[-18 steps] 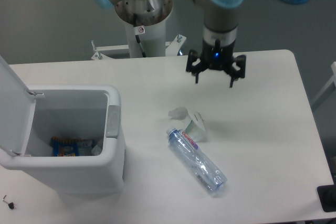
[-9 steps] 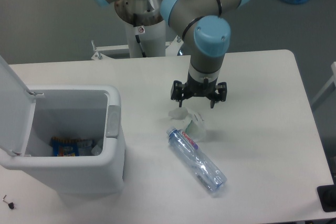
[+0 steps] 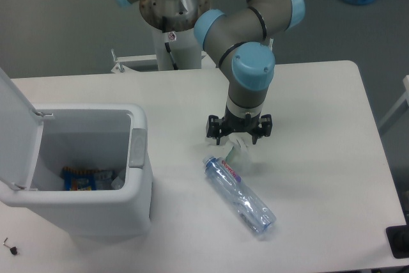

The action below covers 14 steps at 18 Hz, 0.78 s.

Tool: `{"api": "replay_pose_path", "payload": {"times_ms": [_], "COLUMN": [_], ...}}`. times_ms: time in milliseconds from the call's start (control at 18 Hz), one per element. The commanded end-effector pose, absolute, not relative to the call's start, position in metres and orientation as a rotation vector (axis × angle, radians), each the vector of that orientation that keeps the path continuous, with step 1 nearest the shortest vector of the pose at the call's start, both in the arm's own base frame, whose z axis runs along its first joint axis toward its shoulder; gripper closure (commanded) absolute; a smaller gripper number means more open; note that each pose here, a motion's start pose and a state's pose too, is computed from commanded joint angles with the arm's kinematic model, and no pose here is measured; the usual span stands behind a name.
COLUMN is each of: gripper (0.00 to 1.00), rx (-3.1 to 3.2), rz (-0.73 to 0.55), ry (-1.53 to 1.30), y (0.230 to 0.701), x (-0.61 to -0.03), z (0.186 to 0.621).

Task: Place the trash in the trash can
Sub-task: 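Close the gripper on the crumpled white paper cup, then lift the paper cup and carry it over the open trash bin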

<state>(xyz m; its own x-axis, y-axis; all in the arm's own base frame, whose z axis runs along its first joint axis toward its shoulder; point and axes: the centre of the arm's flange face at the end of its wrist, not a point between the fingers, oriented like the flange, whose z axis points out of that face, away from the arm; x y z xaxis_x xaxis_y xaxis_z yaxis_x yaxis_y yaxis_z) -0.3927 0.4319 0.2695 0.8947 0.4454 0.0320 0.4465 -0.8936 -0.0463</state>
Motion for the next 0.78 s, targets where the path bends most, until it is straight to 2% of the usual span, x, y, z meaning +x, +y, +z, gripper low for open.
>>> {"api": "replay_pose_path", "payload": {"times_ms": [389, 556, 778], "gripper": [0.92, 1.0, 1.0], "rx": [-2.997, -2.987, -2.95], "rz": [-0.015, 0.001, 0.033], "ry": [-0.7, -0.695, -0.698], "y": [0.433, 0.435, 0.436], "x": [-0.396, -0.401, -0.412], "z": [0.276, 0.285, 0.307]}}
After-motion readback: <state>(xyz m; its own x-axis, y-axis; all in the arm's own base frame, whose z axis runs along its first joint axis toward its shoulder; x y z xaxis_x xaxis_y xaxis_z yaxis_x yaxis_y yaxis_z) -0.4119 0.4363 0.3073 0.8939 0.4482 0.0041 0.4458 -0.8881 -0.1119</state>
